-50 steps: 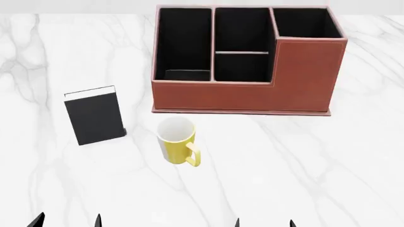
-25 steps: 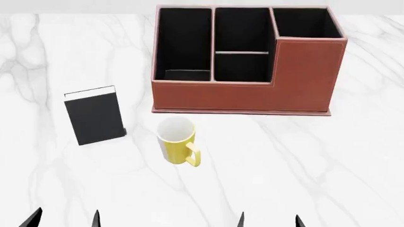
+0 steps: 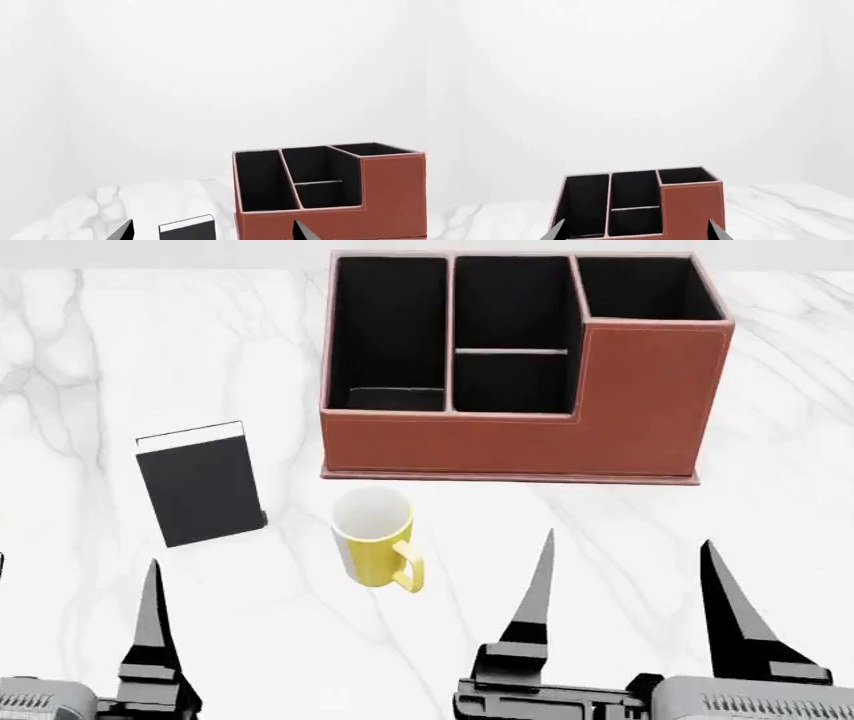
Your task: Pick up the yellow and white mug and place it to the right of the caddy.
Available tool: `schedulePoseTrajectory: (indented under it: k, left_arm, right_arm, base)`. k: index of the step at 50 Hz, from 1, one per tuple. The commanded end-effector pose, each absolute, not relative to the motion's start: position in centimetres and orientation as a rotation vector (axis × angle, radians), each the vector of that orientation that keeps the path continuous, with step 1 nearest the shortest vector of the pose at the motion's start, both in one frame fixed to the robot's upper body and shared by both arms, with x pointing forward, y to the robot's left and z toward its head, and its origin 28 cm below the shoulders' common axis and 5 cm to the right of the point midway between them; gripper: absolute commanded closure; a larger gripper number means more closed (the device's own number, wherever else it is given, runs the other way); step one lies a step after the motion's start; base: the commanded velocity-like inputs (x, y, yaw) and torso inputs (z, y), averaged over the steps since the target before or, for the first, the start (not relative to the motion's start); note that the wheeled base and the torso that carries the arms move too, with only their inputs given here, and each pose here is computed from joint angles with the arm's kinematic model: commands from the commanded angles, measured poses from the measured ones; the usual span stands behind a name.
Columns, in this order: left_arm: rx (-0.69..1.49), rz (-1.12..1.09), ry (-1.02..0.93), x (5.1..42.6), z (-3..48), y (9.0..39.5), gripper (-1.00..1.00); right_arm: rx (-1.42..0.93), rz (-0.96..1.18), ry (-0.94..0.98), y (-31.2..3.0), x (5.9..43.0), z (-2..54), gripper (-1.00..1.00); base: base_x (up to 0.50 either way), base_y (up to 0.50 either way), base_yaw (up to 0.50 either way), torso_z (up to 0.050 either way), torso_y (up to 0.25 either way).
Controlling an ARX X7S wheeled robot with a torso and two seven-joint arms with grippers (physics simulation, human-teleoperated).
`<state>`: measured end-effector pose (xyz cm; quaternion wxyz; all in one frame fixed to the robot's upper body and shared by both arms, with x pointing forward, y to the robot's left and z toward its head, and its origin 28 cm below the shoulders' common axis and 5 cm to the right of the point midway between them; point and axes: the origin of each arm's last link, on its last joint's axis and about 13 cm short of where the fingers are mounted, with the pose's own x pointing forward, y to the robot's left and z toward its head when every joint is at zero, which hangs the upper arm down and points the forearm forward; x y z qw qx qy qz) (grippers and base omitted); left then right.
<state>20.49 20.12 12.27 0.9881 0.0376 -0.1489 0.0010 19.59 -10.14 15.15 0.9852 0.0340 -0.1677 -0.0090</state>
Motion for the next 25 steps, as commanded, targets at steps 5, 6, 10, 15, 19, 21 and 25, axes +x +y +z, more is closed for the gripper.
schedulePoseTrajectory:
  k: [5,6,10,15,19,21,25]
  left_arm:
    - [0.085,-0.013,-0.526,17.7,19.4,19.1,-1.0]
    - [0.055,-0.021,-0.54,17.4,19.9,19.0,-1.0]
    - [0.066,-0.001,-0.493,17.8,20.2,19.1,-1.0]
    - [0.083,-0.119,-0.763,17.7,22.7,17.9,-1.0]
    - [-0.025,-0.465,-0.88,15.4,25.0,17.4,-1.0]
    - [0.012,-0.317,-0.722,14.6,25.7,19.9,-1.0]
    - [0.026,0.076,-0.566,13.5,23.3,21.2,-1.0]
  right_arm:
    - [0.052,0.037,-0.55,-9.7,16.6,21.6,-1.0]
    - [0.055,0.036,-0.558,-9.8,16.2,21.9,-1.0]
    - [0.063,0.045,-0.578,-10.0,14.8,22.3,-1.0]
    - [-0.008,-0.002,-0.661,-10.4,14.2,23.2,-1.0]
    - [-0.017,-0.004,-0.647,-10.3,13.5,23.3,-1.0]
    - [0.042,-0.008,-0.652,-10.4,13.0,23.8,-1.0]
    - [0.072,-0.042,-0.656,-10.7,12.9,24.1,-1.0]
  base:
    - [0.0,0.0,0.0,0.0,0.0]
    - [0.0,0.0,0.0,0.0,0.0]
    - [0.0,0.0,0.0,0.0,0.0]
    - [0.0,0.0,0.0,0.0,0.0]
    - [0.0,0.0,0.0,0.0,0.0]
    - [0.0,0.0,0.0,0.0,0.0]
    - [0.0,0.0,0.0,0.0,0.0]
